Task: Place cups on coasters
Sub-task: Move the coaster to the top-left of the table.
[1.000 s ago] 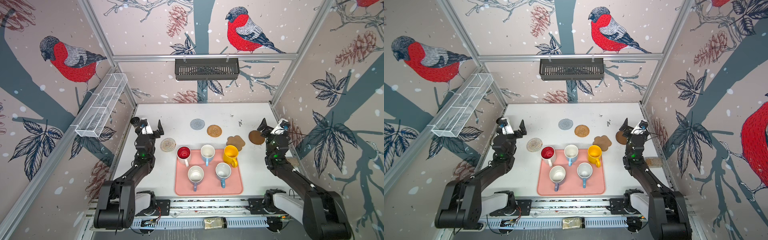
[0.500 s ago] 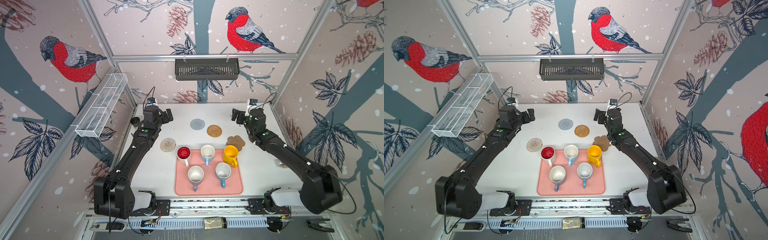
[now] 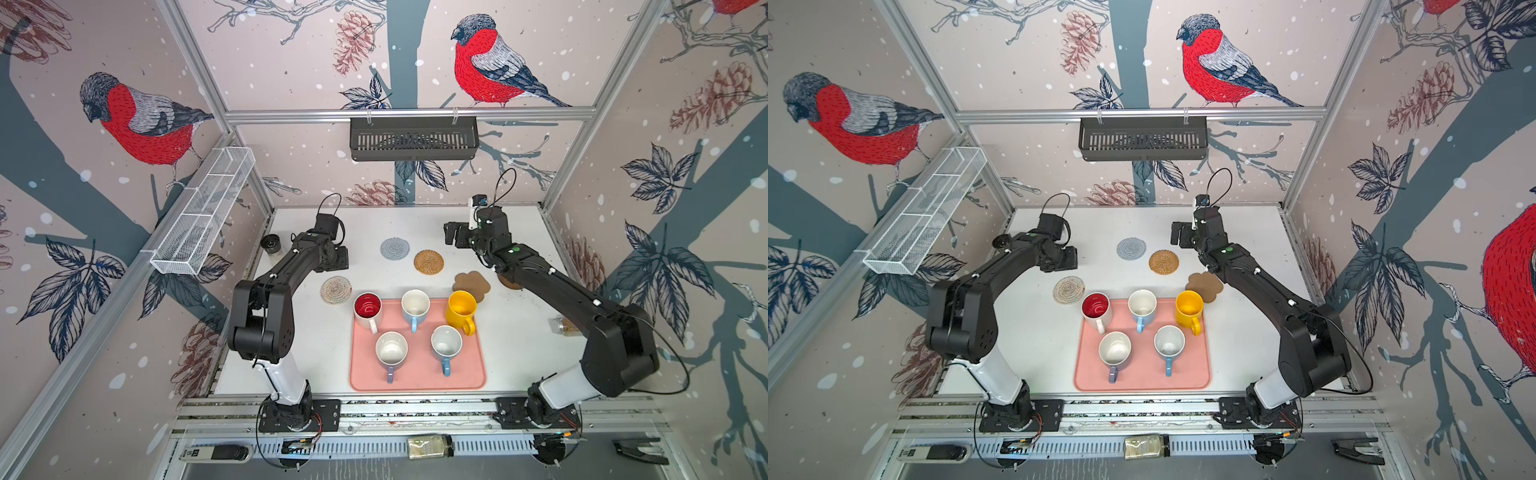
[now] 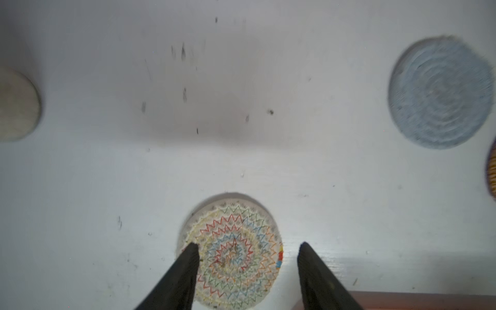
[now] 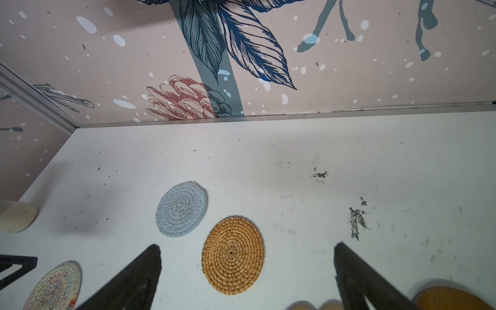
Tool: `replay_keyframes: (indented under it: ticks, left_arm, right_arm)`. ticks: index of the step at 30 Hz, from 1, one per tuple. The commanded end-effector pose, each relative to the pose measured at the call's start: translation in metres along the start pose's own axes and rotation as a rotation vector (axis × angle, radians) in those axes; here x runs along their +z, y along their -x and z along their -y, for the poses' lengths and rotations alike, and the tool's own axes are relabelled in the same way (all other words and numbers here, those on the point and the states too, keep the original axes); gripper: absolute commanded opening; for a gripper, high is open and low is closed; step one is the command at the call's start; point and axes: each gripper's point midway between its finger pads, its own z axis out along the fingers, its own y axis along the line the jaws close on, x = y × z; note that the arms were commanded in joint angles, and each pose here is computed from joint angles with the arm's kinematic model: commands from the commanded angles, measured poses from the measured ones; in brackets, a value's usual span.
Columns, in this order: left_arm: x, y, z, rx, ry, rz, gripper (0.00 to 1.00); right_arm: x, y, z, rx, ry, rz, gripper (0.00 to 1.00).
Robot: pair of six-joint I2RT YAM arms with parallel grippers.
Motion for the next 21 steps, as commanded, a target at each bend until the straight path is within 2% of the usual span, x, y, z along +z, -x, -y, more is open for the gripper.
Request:
replay_keyframes:
  ticks: [1,10,12,21]
  left_arm:
    - [0.010,-0.021,0.003,-0.007,-0.024,-0.090,0.58]
    - [0.020,-0.045,-0.005,-0.008,0.002,-0.143,0.58]
    - [0.022,-0.051,-0.009,-0.009,0.022,-0.154,0.51]
    - [0.033,-0.065,-0.012,-0.004,0.028,-0.194,0.45]
  right_arm:
    - [0.002,-0.006,-0.002,0.013,0.017,-0.013,1.00]
    - [0.006,-0.015,0.004,0.034,0.028,-0.022,0.99]
    - [0.008,-0.018,0.007,0.038,0.024,-0.034,1.00]
    - [0.006,-0.021,0.008,0.047,0.024,-0.030,1.00]
